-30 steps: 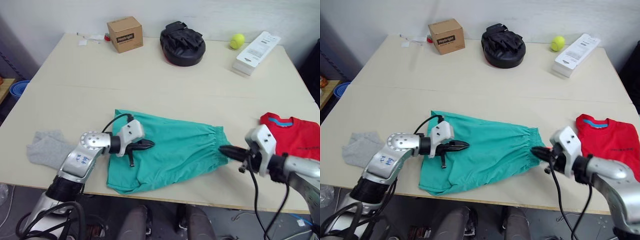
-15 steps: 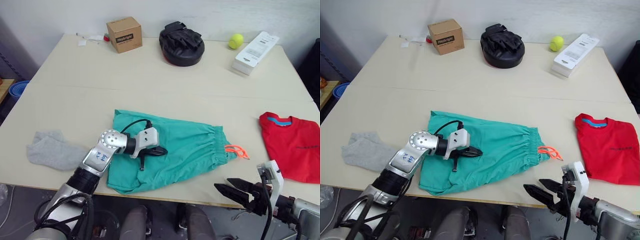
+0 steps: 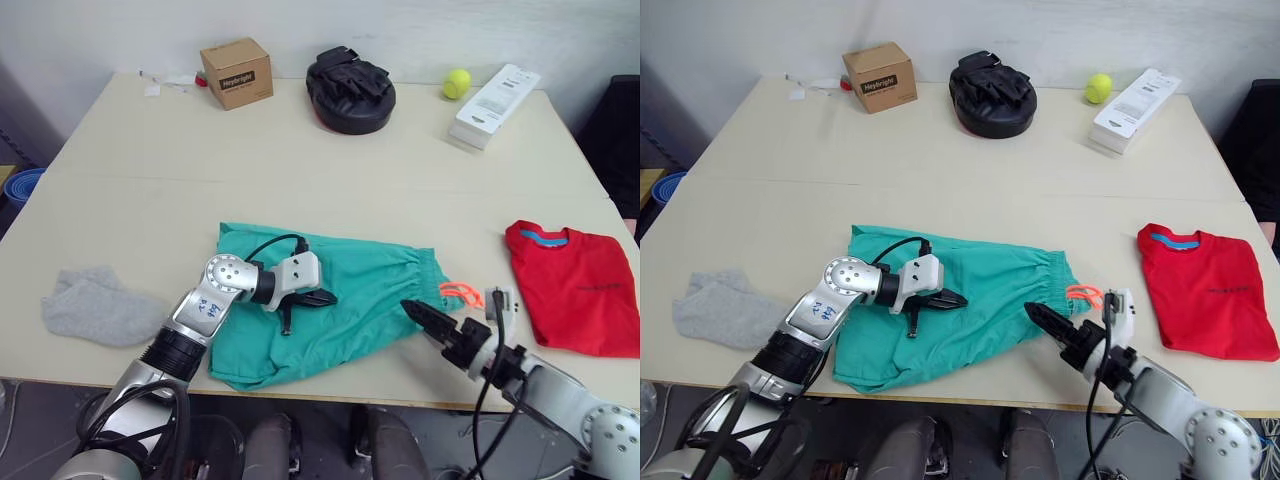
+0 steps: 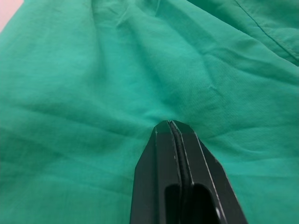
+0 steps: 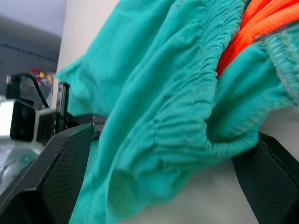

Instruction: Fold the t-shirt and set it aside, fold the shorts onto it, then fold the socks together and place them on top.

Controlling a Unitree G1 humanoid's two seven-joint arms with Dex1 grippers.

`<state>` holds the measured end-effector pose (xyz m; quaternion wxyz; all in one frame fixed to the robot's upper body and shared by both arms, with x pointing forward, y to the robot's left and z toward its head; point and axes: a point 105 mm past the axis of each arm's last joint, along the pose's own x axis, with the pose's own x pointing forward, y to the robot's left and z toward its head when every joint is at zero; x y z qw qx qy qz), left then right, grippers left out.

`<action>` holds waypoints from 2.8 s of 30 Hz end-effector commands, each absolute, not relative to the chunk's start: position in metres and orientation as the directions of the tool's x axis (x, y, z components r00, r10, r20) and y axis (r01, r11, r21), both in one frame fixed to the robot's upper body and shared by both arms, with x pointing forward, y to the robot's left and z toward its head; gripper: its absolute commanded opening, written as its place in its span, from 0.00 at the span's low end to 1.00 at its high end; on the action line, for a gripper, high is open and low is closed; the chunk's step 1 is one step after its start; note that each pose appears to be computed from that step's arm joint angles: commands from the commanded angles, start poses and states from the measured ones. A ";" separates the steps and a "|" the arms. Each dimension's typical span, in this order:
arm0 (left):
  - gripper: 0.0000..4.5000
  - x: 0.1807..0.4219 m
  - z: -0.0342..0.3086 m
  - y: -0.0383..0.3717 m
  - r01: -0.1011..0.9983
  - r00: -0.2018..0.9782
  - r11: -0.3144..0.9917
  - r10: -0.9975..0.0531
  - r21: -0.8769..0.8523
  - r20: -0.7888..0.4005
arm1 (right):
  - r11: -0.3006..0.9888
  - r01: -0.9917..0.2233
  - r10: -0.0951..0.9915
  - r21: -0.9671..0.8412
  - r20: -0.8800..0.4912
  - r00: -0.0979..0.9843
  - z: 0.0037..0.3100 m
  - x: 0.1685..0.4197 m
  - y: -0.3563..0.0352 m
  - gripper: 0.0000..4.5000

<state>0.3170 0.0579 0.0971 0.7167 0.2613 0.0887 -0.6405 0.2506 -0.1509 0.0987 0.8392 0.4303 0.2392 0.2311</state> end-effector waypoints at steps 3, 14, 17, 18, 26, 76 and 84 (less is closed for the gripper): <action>0.00 0.321 0.090 0.069 0.959 0.208 0.075 -0.841 0.274 -0.499 | 0.545 -0.142 0.596 0.827 -0.262 0.759 0.082 0.257 -0.142 0.91; 0.00 0.314 0.110 0.090 0.952 0.267 0.159 -0.848 0.261 -0.458 | 0.573 -0.279 0.603 0.771 -0.166 0.780 0.110 0.272 -0.142 0.11; 0.00 0.307 0.117 0.096 0.953 0.274 0.176 -0.850 0.248 -0.450 | 0.578 -0.316 0.607 0.752 -0.138 0.783 0.118 0.277 -0.142 0.01; 0.00 0.307 0.115 0.097 0.951 0.283 0.184 -0.845 0.249 -0.454 | 0.586 -0.330 0.610 0.740 -0.135 0.781 0.120 0.278 -0.142 0.01; 0.00 0.331 0.092 0.075 0.925 0.368 0.266 -0.806 0.271 -0.464 | 0.637 -0.558 0.694 0.531 -0.081 0.715 0.149 0.291 -0.129 0.01; 0.00 0.343 0.172 0.258 0.485 0.870 0.831 -0.428 0.274 -0.243 | -0.464 -0.798 0.878 -0.384 -0.321 -0.356 0.187 0.254 0.020 0.63; 0.00 0.326 0.201 0.255 0.557 0.830 0.786 -0.514 0.268 -0.217 | -0.341 -0.859 0.936 -0.381 -0.225 -0.272 0.209 0.272 -0.001 0.92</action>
